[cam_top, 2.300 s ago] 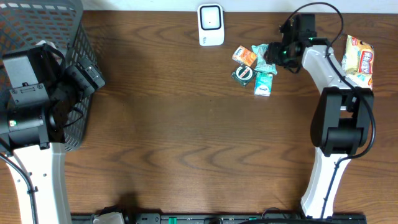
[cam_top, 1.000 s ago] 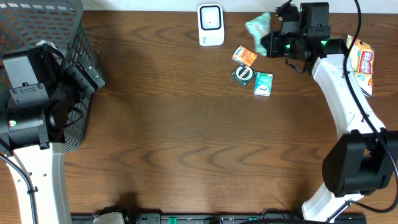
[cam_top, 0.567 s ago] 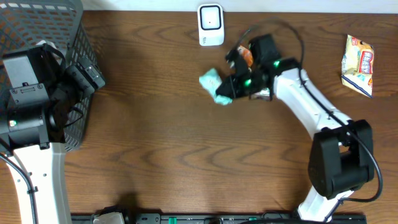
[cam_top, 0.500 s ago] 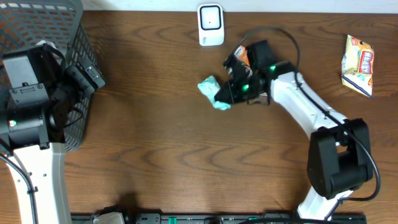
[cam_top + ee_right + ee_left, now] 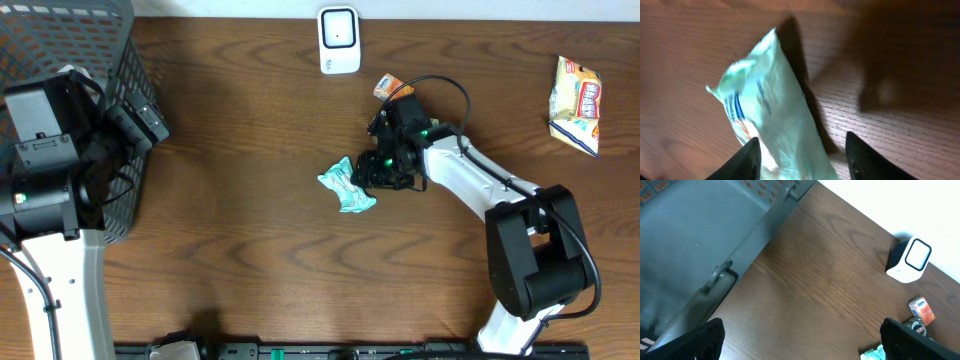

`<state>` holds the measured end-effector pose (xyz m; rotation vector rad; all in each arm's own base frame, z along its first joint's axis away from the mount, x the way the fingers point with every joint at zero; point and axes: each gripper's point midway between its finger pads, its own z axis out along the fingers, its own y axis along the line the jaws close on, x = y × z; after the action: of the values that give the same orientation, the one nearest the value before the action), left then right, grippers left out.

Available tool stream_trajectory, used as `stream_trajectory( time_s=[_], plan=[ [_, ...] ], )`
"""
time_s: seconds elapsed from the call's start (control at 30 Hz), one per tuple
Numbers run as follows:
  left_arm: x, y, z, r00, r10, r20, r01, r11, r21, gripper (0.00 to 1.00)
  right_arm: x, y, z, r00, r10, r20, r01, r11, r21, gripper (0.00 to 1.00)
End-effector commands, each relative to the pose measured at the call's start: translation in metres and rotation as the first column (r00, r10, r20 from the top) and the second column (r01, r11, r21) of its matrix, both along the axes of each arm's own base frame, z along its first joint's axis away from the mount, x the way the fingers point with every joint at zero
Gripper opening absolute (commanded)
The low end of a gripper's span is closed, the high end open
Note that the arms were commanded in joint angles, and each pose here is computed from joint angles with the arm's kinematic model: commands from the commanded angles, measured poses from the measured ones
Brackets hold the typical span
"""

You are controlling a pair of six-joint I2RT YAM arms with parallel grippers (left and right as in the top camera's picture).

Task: Scan the item barcode

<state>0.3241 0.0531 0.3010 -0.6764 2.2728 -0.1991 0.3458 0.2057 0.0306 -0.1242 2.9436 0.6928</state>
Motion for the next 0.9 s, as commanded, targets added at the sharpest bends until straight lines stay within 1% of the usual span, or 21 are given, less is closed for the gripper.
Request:
stream_trajectory(
  time_s=[0.0, 0.1, 0.2, 0.23, 0.3, 0.33, 0.47, 0.53, 0.57, 0.67, 0.7, 0.73, 0.77, 0.87],
  plan=[
    [-0.001, 0.003, 0.0, 1.0, 0.002, -0.004, -0.002, 1.0, 0.015, 0.98, 0.017, 0.015, 0.048, 0.996, -0.002, 0.095, -0.004, 0.998, 0.066, 0.46],
    [-0.001, 0.003, 0.0, 1.0, 0.002, -0.004, -0.002, 1.0, 0.015, 0.98, 0.021, 0.022, 0.078, 0.98, 0.045, 0.191, -0.055, 0.997, 0.05, 0.46],
    [-0.001, 0.003, 0.0, 1.0, 0.002, -0.004, -0.002, 1.0, 0.015, 0.98, 0.023, 0.024, 0.096, 0.951, 0.072, 0.3, -0.062, 0.997, -0.042, 0.47],
    [-0.001, 0.003, 0.0, 1.0, 0.002, -0.004, -0.002, 1.0, 0.015, 0.98, 0.023, 0.026, 0.101, 0.933, 0.098, 0.347, -0.067, 0.993, -0.102, 0.47],
    [-0.001, 0.003, 0.0, 1.0, 0.002, -0.005, -0.002, 1.0, 0.015, 0.98, 0.018, 0.033, 0.103, 0.902, 0.171, 0.397, -0.098, 0.975, -0.198, 0.48],
    [-0.001, 0.003, 0.0, 1.0, 0.002, -0.004, -0.002, 1.0, 0.015, 0.98, 0.01, 0.044, 0.099, 0.878, 0.242, 0.412, -0.139, 0.954, -0.264, 0.48],
    [-0.001, 0.003, 0.0, 1.0, 0.002, -0.004, -0.002, 1.0, 0.015, 0.98, -0.006, 0.058, 0.08, 0.845, 0.342, 0.41, -0.155, 0.892, -0.425, 0.49],
    [-0.001, 0.003, 0.0, 1.0, 0.002, -0.004, -0.002, 1.0, 0.015, 0.98, -0.012, 0.063, 0.069, 0.83, 0.386, 0.402, -0.152, 0.851, -0.502, 0.51],
    [-0.001, 0.003, 0.0, 1.0, 0.002, -0.005, -0.002, 1.0, 0.015, 0.97, -0.017, 0.068, 0.056, 0.816, 0.427, 0.39, -0.153, 0.809, -0.567, 0.55],
    [-0.001, 0.003, 0.0, 1.0, 0.002, -0.004, -0.002, 1.0, 0.015, 0.98, -0.02, 0.067, 0.037, 0.797, 0.48, 0.365, -0.131, 0.728, -0.673, 0.62],
    [-0.001, 0.003, 0.0, 1.0, 0.002, -0.004, -0.002, 1.0, 0.015, 0.98, -0.019, 0.064, 0.033, 0.792, 0.495, 0.359, -0.113, 0.696, -0.71, 0.64],
    [-0.001, 0.003, 0.0, 1.0, 0.002, -0.004, -0.002, 1.0, 0.015, 0.98, -0.016, 0.057, 0.027, 0.782, 0.516, 0.35, -0.074, 0.634, -0.769, 0.64],
    [-0.001, 0.003, 0.0, 1.0, 0.002, -0.004, -0.002, 1.0, 0.015, 0.98, -0.015, 0.053, 0.022, 0.775, 0.53, 0.344, -0.052, 0.596, -0.801, 0.65],
    [-0.001, 0.003, 0.0, 1.0, 0.002, -0.004, -0.002, 1.0, 0.015, 0.98, -0.016, 0.051, 0.008, 0.765, 0.562, 0.314, -0.039, 0.527, -0.849, 0.68]
  ],
)
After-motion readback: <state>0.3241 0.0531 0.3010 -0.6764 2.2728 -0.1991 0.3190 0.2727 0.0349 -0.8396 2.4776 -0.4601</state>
